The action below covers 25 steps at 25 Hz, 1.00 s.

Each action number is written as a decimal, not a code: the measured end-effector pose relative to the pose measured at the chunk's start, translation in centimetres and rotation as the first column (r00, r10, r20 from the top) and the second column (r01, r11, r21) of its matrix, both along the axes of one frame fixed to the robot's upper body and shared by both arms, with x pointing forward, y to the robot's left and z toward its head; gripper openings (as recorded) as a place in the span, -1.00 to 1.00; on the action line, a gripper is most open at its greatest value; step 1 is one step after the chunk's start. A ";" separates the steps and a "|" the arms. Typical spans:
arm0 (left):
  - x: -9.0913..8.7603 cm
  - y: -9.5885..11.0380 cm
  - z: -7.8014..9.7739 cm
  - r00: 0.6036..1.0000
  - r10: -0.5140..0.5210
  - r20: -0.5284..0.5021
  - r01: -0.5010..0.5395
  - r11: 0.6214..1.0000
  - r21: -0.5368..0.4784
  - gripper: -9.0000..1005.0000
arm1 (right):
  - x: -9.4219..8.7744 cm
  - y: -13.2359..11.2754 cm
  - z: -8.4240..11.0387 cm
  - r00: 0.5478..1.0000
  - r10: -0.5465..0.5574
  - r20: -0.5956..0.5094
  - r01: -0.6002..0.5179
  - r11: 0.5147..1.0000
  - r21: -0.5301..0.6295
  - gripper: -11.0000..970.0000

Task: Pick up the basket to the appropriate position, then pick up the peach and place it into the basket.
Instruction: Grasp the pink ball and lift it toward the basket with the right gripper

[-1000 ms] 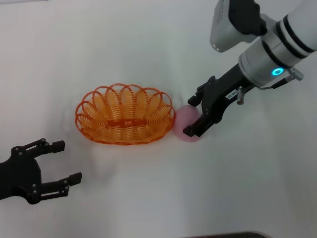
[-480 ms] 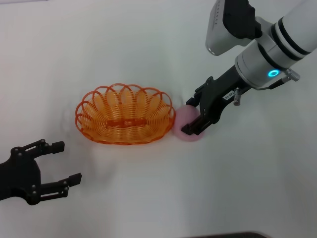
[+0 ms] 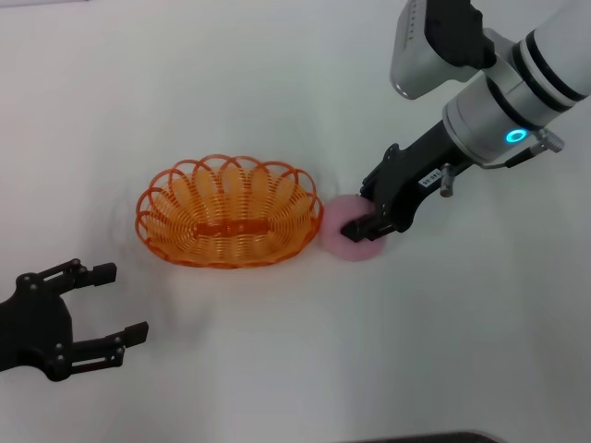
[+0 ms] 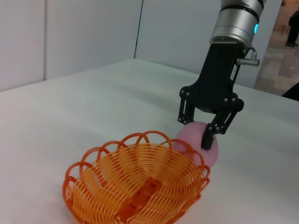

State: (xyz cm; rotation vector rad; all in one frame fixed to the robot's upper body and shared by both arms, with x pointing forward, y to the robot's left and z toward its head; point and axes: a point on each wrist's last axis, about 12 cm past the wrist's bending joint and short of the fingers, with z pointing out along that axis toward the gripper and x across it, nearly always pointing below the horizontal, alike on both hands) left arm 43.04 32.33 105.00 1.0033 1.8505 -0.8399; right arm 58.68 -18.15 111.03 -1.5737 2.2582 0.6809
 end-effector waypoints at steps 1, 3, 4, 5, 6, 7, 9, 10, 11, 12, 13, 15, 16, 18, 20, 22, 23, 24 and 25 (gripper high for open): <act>0.0 0.0 0.0 1.000 0.000 -0.001 0.000 1.000 0.000 0.71 | 0.0 0.0 0.1 1.000 0.005 -0.002 -0.005 1.000 -0.001 0.01; 0.0 0.0 0.0 1.000 0.001 -0.005 -0.001 1.000 -0.003 0.71 | -0.1 -0.1 0.4 1.000 0.011 -0.006 -0.011 1.000 -0.003 -0.27; 0.0 0.0 0.0 1.000 0.002 -0.007 -0.002 1.000 -0.004 0.71 | -0.2 -0.1 0.5 1.000 0.014 -0.011 -0.014 1.000 -0.005 -0.27; 0.0 0.0 0.0 1.000 0.002 -0.010 -0.002 1.000 -0.005 0.71 | -0.2 -0.2 0.6 1.000 0.015 -0.016 -0.015 1.000 -0.006 -0.27; 0.0 -0.1 0.0 1.000 0.002 -0.011 -0.002 1.000 -0.006 0.71 | -0.3 -0.2 0.7 1.000 0.017 -0.020 -0.018 1.000 -0.008 -0.27; 0.0 -0.1 0.0 1.000 0.001 -0.011 -0.001 1.000 -0.007 0.71 | -0.4 -0.3 0.9 0.999 0.022 -0.023 -0.022 1.000 -0.010 -0.27; 0.0 -0.1 0.0 1.000 0.001 -0.012 -0.001 1.000 -0.007 0.71 | -0.7 -0.6 1.1 0.999 0.033 -0.035 -0.034 0.999 -0.018 -0.27; 0.0 -0.1 0.0 1.000 0.001 -0.012 -0.001 1.000 -0.007 0.71 | -0.8 -0.7 1.2 0.998 0.037 -0.043 -0.038 0.999 -0.022 -0.27; 0.0 -0.1 0.0 1.000 0.001 -0.011 -0.001 1.000 -0.007 0.71 | -0.9 -0.8 1.3 0.998 0.041 -0.050 -0.042 0.999 -0.025 -0.27; 0.0 -0.1 0.0 1.000 0.001 -0.011 -0.001 1.000 -0.007 0.71 | -1.0 -0.9 1.4 0.997 0.047 -0.060 -0.049 0.998 -0.027 -0.27; 0.0 -0.1 0.0 1.000 0.001 -0.011 -0.001 1.000 -0.007 0.71 | -1.1 -1.0 1.5 0.996 0.053 -0.068 -0.055 0.998 -0.028 -0.27; 0.0 -0.1 0.0 1.000 0.001 -0.011 -0.001 1.000 -0.008 0.71 | -1.4 -1.2 1.8 0.994 0.066 -0.086 -0.068 0.998 -0.017 -0.27; 0.0 -0.1 0.0 1.000 0.001 -0.011 -0.001 1.000 -0.008 0.71 | -1.4 -1.2 2.0 0.993 0.073 -0.091 -0.074 0.997 -0.009 -0.27; 0.1 -0.1 0.0 1.000 0.001 -0.011 -0.001 1.000 -0.008 0.71 | -1.5 -1.5 2.4 0.992 0.082 -0.097 -0.081 0.997 0.019 -0.26; 0.1 -0.1 0.1 1.000 0.000 -0.010 0.000 1.000 -0.008 0.71 | -1.5 -1.6 2.8 0.992 0.087 -0.095 -0.083 0.996 0.046 -0.26; 0.1 -0.1 0.1 1.000 0.000 -0.010 0.000 1.000 -0.008 0.71 | -1.5 -1.6 3.0 0.992 0.091 -0.091 -0.085 0.994 0.064 -0.26; 0.1 -0.1 0.1 1.000 0.000 -0.009 0.000 1.000 -0.008 0.71 | -1.5 -1.6 3.0 0.992 0.093 -0.090 -0.087 0.994 0.069 -0.26; 0.1 -0.1 0.1 1.000 0.000 -0.009 0.000 1.000 -0.008 0.71 | -1.5 -1.6 3.0 0.992 0.095 -0.089 -0.089 0.993 0.073 -0.26; 0.1 -0.1 0.1 1.000 0.000 -0.010 0.000 1.000 -0.008 0.71 | -1.5 -1.5 3.0 0.991 0.096 -0.087 -0.090 0.993 0.076 -0.26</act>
